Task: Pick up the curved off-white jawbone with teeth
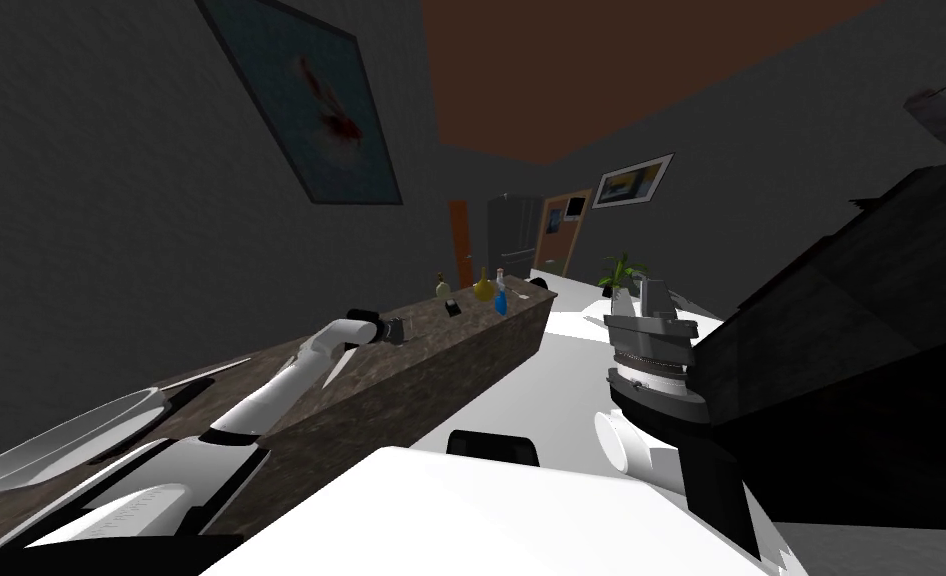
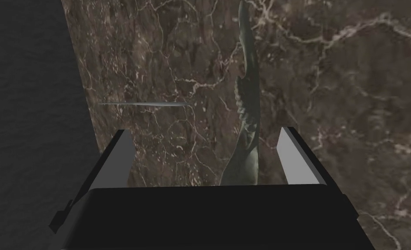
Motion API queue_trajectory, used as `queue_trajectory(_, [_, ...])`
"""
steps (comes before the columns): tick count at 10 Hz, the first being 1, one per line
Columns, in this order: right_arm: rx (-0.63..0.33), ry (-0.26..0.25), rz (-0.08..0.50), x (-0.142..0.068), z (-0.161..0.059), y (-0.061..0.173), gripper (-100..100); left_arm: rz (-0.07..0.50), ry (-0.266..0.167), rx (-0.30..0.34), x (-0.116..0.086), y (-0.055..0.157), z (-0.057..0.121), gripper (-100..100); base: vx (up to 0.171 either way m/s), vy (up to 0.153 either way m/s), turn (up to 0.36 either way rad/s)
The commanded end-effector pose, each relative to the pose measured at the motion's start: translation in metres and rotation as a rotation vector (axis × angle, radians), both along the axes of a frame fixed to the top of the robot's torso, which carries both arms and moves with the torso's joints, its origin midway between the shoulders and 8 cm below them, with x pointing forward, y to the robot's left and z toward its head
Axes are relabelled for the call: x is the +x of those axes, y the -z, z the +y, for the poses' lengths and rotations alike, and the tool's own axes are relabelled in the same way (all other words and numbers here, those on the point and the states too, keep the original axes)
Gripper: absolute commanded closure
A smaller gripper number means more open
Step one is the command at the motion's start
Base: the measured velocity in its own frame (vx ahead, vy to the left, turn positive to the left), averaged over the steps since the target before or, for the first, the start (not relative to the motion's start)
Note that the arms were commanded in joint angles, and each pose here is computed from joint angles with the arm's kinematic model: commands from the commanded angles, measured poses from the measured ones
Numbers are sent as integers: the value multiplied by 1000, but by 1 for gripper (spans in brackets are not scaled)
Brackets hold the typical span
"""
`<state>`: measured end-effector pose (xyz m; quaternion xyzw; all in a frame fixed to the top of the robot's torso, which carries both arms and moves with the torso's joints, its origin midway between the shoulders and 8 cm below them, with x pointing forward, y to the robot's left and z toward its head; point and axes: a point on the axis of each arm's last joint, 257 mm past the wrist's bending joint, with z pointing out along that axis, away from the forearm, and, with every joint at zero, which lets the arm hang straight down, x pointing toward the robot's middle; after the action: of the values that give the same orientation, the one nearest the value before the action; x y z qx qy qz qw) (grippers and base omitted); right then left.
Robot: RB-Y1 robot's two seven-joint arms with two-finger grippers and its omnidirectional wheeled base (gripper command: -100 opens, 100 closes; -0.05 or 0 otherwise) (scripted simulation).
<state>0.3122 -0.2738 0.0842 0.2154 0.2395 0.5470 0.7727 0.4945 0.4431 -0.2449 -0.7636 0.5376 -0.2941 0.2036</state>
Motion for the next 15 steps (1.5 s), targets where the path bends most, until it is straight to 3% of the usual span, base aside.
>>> queue_trajectory(1, [0,0,0,0,0,0,0,62,-25,-20,-9,9,4,-100,57,18,-51])
queue_trajectory(5, [0,0,0,0,0,0,0,190,-68,-54,-31,26,10,-100,48,21,-32])
queue_trajectory(6, [0,0,0,0,0,0,0,198,-69,-53,-33,27,10,-100,44,28,-21])
queue_trajectory(7, [0,0,0,0,0,0,0,251,-88,-69,-42,34,12,-100,58,23,-35])
queue_trajectory(8, [0,0,0,0,0,0,0,254,-89,-69,-43,35,12,-100,48,17,-24])
queue_trajectory(15, [0,0,0,0,0,0,0,522,-169,-140,-99,70,9,-100,69,24,-35])
